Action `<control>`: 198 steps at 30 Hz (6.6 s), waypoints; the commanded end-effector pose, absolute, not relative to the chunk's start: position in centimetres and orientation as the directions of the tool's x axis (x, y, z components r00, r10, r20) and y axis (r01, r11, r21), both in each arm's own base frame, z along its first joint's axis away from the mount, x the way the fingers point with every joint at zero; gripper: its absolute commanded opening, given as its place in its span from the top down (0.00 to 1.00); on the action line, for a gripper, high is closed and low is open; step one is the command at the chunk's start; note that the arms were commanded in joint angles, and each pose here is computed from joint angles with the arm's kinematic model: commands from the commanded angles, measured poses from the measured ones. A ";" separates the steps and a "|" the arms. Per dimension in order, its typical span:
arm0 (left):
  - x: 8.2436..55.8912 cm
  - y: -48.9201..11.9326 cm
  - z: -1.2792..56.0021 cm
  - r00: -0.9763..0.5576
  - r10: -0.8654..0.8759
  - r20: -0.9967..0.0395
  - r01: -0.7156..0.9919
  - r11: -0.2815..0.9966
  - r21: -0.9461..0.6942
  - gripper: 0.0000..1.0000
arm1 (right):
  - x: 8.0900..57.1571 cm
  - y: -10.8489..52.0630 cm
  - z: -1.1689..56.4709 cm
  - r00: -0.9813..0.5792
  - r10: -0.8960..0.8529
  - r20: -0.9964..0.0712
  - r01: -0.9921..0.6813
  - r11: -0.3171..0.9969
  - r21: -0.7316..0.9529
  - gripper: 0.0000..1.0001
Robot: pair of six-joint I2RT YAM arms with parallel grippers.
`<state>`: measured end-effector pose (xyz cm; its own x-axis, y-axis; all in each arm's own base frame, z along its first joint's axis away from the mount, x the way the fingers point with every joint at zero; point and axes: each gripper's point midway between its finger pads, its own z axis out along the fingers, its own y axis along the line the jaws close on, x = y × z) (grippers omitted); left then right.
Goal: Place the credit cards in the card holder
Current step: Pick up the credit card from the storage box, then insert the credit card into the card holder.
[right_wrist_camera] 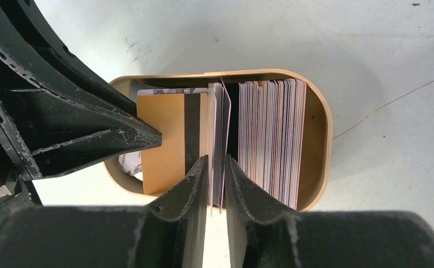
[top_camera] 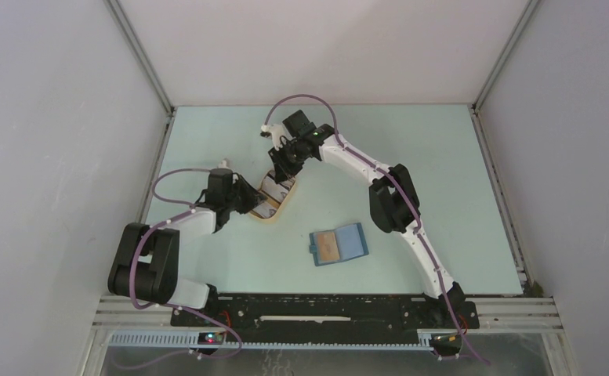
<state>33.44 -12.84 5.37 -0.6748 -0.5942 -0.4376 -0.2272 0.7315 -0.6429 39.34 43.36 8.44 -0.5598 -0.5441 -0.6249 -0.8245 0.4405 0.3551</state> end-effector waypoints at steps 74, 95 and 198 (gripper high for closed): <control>32.1 -10.4 6.7 -0.641 -0.586 -0.495 -0.220 0.759 -0.613 0.64 | 39.7 42.4 15.7 -0.601 -0.403 -0.690 -0.799 0.327 0.505 1.00; 33.6 -12.5 14.3 -0.543 -0.653 -0.528 0.064 0.595 -0.801 0.35 | 37.9 42.1 19.6 -0.747 -0.309 -0.588 -0.656 0.202 0.727 1.00; 27.3 -14.9 19.9 -0.402 -0.567 -0.719 0.362 0.623 -0.694 0.00 | 23.1 25.3 16.8 -0.792 -0.209 -0.574 -0.609 0.203 0.766 1.00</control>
